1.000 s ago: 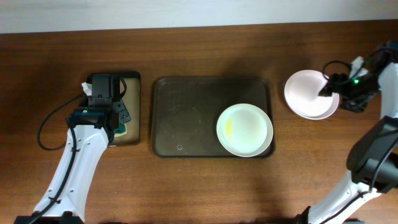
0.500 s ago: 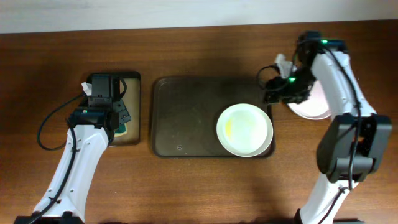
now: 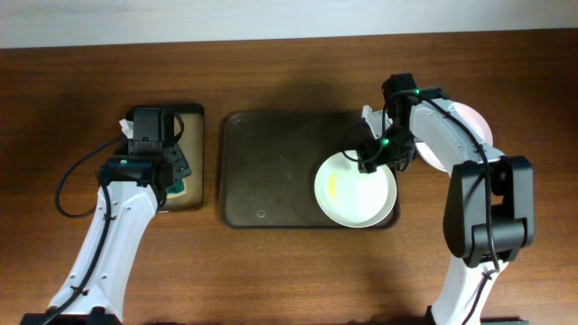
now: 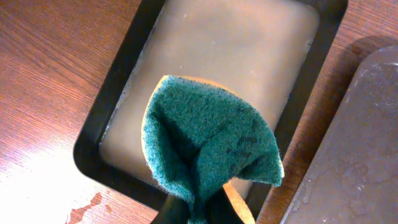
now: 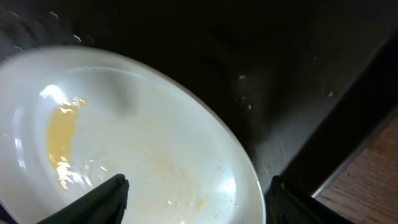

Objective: Clean dirty plates on tray and stack at the side

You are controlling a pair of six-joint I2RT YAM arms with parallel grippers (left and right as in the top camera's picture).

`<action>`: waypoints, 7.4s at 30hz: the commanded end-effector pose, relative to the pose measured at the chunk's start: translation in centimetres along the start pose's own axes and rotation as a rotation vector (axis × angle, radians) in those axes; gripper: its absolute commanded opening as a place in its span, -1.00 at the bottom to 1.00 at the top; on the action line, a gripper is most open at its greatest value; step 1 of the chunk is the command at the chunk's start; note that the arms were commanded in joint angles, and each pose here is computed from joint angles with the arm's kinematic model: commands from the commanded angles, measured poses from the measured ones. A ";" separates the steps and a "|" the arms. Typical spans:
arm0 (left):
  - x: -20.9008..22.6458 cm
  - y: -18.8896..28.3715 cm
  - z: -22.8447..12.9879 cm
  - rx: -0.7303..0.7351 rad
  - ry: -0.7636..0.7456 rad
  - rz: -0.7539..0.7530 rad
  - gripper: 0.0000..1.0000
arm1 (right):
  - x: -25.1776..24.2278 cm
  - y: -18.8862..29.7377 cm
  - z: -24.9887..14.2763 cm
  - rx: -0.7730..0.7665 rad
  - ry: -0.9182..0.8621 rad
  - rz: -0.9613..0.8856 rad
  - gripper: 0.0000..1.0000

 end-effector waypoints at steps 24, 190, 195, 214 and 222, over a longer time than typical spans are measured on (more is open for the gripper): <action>-0.4 -0.1 -0.2 0.012 0.008 -0.019 -1.00 | 1.7 -3.9 -5.3 0.176 -0.285 0.062 -0.02; -2.1 -12.2 0.1 0.179 0.147 -0.115 0.99 | 18.4 23.1 4.4 -0.382 0.378 -1.343 -0.92; -2.1 -12.2 0.1 0.179 0.147 -0.115 0.99 | 21.2 24.4 4.4 -0.382 0.474 -1.473 -0.92; -2.1 -12.2 0.1 0.179 0.147 -0.115 0.99 | 16.5 15.9 7.1 -0.375 0.392 -0.712 -0.92; -2.1 -12.2 0.1 0.179 0.147 -0.115 0.99 | 6.3 16.2 5.6 -0.410 -0.090 -0.198 -0.91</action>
Point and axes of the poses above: each gripper's point midway between its finger pads, its own y axis back along the fingers, its own x axis along the line the jaws close on, z = x × y, the point moved 4 cm from there along y, back along the fingers, and after that the axes turned 9 degrees about y, right-handed, at the moved point
